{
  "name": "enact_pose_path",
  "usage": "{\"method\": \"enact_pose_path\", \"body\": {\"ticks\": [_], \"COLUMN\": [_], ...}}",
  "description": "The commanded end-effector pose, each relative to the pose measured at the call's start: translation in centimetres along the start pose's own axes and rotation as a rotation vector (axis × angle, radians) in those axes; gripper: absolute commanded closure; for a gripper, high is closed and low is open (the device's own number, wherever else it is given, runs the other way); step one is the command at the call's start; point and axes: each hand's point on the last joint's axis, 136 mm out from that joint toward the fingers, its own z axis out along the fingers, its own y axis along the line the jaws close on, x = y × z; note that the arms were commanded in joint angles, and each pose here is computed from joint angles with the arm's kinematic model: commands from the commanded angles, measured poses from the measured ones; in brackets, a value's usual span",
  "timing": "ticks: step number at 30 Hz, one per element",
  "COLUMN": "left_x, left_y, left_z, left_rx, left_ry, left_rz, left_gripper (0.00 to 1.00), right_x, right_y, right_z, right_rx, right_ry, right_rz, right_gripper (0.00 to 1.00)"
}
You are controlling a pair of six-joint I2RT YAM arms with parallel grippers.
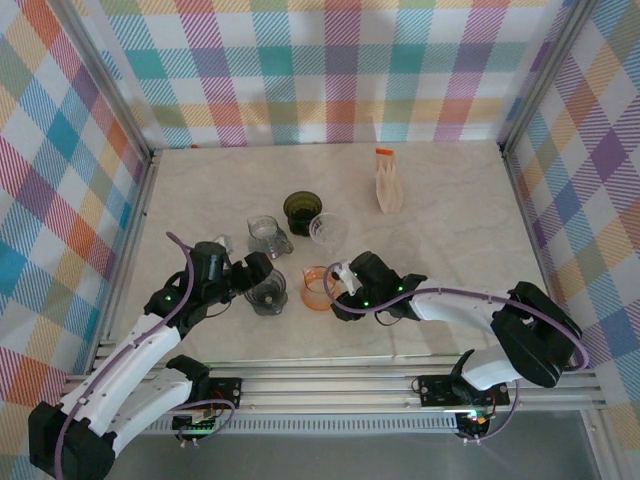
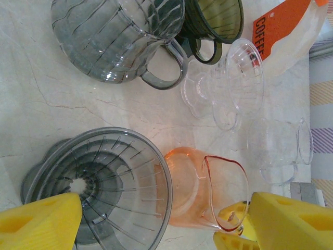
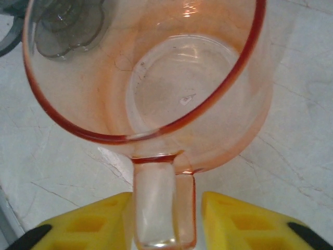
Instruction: Place the coffee filter in the dripper
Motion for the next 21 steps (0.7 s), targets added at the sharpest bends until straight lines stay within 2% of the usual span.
{"method": "enact_pose_path", "body": {"ticks": [1,7,14,21], "left_x": [0.0,-0.1,-0.1,-0.1], "left_y": [-0.3,-0.4,-0.6,-0.4], "left_z": [-0.2,-0.2,-0.2,-0.1], "left_rx": [0.009,0.009,0.006,0.0], "left_ry": [0.0,0.001,0.009,0.009], "left_rz": [-0.003,0.003,0.016,0.017], "left_gripper": [0.16,0.15,0.15,0.15], "right_x": [-0.7,0.6,2.4,5.1], "right_y": [0.8,1.6,2.5,3.1], "right_z": [-0.3,-1.1,-2.5,-2.2], "right_rx": [-0.005,0.003,0.017,0.065], "right_ry": [-0.034,-0.012,0.012,0.074], "right_rz": [-0.051,-0.093,-0.1,-0.125], "right_gripper": [0.69,0.81,0.82,0.81]}}
